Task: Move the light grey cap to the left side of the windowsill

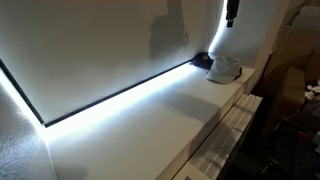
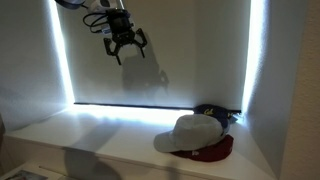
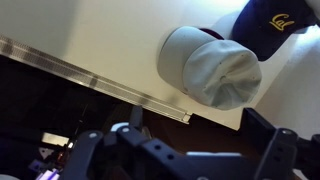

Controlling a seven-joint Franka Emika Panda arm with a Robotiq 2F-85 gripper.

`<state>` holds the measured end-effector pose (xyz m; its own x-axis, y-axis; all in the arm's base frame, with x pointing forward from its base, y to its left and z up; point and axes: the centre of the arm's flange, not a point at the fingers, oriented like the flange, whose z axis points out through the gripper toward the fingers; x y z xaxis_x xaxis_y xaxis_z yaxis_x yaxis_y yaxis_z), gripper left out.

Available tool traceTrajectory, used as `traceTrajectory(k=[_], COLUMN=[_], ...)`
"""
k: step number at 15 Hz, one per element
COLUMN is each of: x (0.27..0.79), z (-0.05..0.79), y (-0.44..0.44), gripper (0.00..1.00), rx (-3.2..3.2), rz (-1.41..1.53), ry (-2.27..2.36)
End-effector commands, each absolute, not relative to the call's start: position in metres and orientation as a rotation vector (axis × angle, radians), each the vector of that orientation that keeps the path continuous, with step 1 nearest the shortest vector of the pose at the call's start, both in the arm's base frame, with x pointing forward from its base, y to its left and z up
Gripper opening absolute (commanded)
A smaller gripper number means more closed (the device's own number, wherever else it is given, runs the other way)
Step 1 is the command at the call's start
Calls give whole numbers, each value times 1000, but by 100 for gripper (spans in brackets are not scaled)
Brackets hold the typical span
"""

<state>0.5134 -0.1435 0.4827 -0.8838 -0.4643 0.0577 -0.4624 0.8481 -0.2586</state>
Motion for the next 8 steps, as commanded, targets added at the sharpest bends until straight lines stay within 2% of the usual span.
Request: traceTrajectory(k=[1, 6, 8], x=[518, 525, 526], z=[485, 492, 487], y=[-138, -124, -191], gripper=[100, 100, 100], rx=[-674, -643, -407], rz=[-420, -423, -345], ry=[3017, 3003, 3015])
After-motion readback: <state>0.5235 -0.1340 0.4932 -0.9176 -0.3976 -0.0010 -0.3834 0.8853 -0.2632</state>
